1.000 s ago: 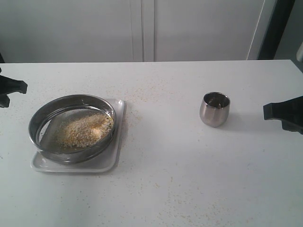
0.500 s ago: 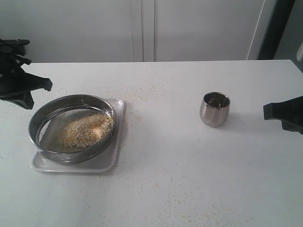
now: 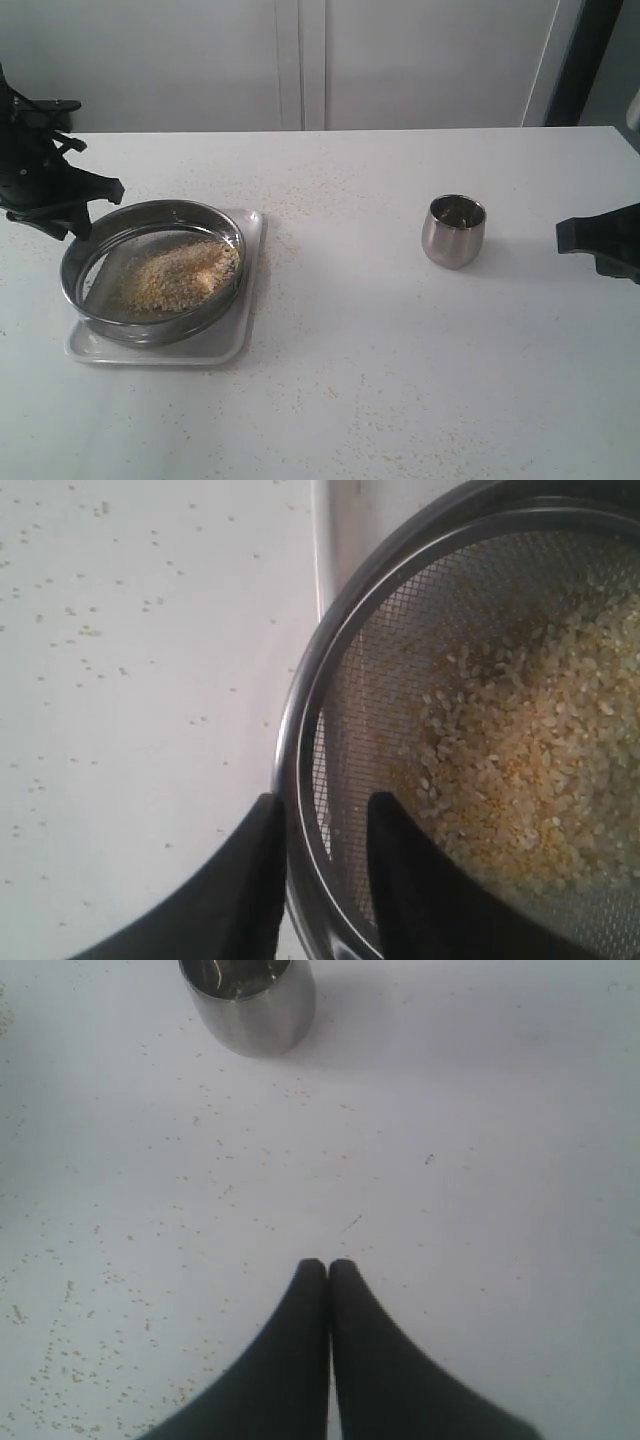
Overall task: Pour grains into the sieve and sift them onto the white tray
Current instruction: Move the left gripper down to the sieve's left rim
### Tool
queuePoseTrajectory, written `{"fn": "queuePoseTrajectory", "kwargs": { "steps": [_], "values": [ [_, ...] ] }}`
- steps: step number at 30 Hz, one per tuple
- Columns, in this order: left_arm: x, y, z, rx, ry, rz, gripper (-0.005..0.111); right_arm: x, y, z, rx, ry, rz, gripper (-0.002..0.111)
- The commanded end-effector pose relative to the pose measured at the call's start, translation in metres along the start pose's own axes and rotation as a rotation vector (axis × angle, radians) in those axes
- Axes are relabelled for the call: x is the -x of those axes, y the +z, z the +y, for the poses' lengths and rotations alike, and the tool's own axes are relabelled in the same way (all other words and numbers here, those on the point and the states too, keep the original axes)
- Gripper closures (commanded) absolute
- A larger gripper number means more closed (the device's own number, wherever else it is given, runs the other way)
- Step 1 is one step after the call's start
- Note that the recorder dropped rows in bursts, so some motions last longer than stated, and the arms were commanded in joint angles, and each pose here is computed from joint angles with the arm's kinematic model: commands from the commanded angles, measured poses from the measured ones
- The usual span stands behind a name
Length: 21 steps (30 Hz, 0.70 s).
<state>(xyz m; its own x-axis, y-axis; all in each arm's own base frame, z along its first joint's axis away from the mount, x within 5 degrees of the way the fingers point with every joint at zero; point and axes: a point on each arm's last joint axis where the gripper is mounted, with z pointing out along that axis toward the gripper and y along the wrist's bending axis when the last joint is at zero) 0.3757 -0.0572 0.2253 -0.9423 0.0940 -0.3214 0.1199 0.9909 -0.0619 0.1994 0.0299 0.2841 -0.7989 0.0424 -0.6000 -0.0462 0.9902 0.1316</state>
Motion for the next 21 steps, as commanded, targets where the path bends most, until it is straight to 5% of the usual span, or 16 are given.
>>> {"fn": "queuePoseTrajectory", "kwargs": {
  "steps": [1, 21],
  "values": [
    [0.001, 0.003, 0.001, 0.028, -0.018, -0.002, 0.07, 0.0, -0.001, -0.001, -0.005, 0.003, -0.011, 0.108],
    [-0.003, 0.053, 0.004, 0.038, -0.017, 0.09, 0.07, 0.0, -0.001, -0.001, -0.005, 0.017, -0.011, 0.108]
  ]
}}
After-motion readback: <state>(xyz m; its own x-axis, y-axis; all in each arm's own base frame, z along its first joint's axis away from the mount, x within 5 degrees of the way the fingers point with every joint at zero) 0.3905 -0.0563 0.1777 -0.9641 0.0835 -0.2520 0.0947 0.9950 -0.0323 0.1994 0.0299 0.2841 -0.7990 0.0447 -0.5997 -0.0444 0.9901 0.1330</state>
